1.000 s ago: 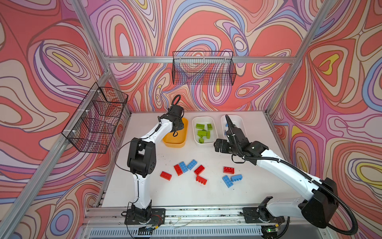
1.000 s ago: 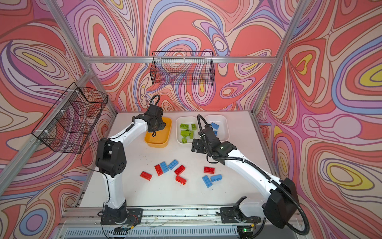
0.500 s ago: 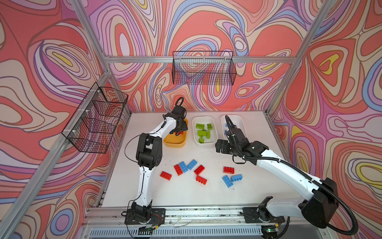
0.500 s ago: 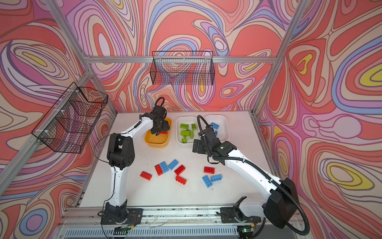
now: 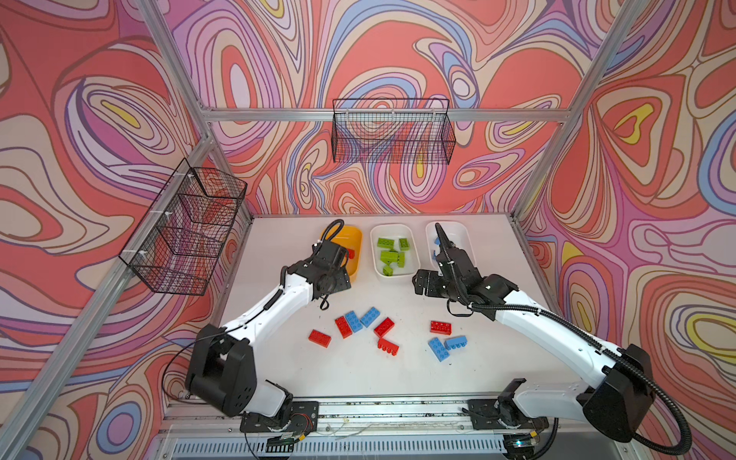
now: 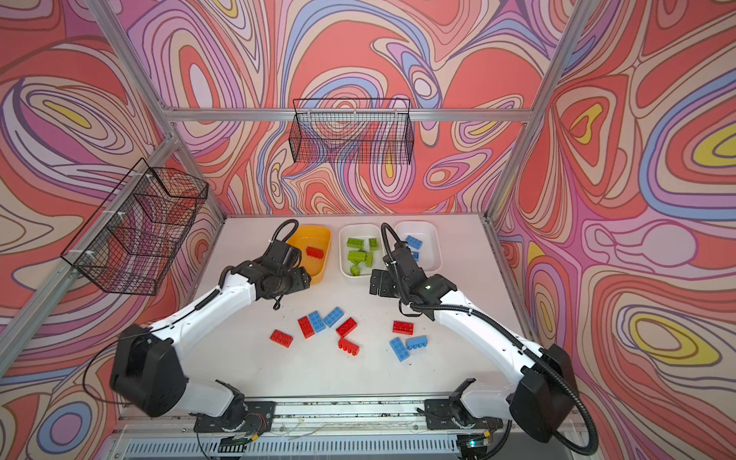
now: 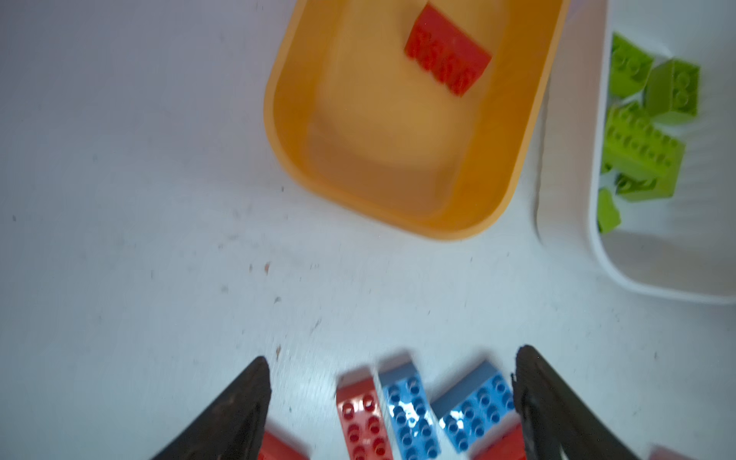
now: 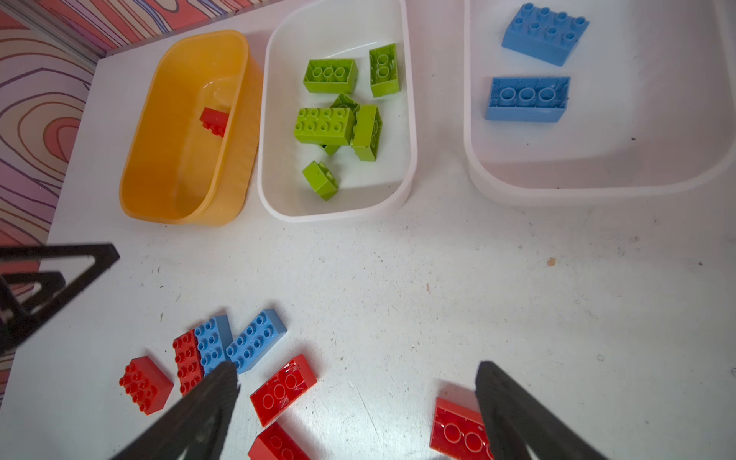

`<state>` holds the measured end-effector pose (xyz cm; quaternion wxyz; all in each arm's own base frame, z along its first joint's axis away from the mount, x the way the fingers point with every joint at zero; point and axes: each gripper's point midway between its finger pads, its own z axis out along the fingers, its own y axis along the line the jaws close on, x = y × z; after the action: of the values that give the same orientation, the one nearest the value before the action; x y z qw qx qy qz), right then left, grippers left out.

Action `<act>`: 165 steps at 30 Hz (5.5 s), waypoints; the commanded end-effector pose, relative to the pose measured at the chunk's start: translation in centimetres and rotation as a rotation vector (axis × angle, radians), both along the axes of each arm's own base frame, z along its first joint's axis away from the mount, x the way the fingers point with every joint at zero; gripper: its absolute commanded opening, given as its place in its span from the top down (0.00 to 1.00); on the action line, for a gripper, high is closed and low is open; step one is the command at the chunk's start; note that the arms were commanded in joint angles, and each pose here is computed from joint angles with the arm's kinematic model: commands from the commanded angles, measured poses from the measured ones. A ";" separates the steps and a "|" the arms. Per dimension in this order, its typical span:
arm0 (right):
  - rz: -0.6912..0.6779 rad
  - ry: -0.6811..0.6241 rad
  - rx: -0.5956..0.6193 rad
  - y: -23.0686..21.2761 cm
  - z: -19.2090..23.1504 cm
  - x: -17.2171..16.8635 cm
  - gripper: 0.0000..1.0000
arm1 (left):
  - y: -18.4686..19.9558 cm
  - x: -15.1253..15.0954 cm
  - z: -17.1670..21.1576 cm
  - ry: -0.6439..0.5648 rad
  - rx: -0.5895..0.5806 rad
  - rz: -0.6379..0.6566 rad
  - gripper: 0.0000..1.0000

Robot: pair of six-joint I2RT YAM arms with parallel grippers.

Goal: Sort the legos into containers by color
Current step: 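Move the left gripper back to the pile and grasp a red brick, then carry the red brick with the left gripper and drop it into the yellow tub, then grasp a red brick with the right gripper while the left gripper returns to the pile, then carry the red brick with the right gripper and drop it into the yellow tub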

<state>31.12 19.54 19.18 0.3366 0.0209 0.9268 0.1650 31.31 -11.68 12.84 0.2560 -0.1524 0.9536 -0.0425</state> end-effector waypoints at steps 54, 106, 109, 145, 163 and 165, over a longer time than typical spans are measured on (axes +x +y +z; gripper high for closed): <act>0.067 -0.008 0.011 -0.3 -1.7 -2.2 0.02 | 3.7 -10.6 -10.8 0.359 0.164 0.092 0.78; -0.019 0.087 -0.118 0.0 -3.1 0.9 0.02 | -0.8 16.7 0.7 0.038 0.043 -0.134 0.25; -0.072 0.141 -0.174 -1.4 -5.2 0.3 0.02 | -1.3 14.3 2.2 -0.006 -0.027 -0.126 0.15; -0.177 0.379 -0.200 -5.2 -16.8 -6.5 0.22 | -2.4 -8.9 1.2 -0.216 -0.182 -0.318 0.00; -0.078 0.301 -0.085 -1.0 -13.6 -3.1 0.60 | -2.5 -7.7 -0.1 -0.188 -0.128 -0.310 0.00; -0.057 0.259 -0.048 0.2 -11.8 -1.8 0.61 | -2.5 -7.5 -0.4 -0.186 -0.121 -0.305 0.00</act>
<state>27.27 17.36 4.49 0.1840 0.0722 0.9769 0.0814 23.17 -14.24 12.28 0.3118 -0.0127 0.9366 -0.1592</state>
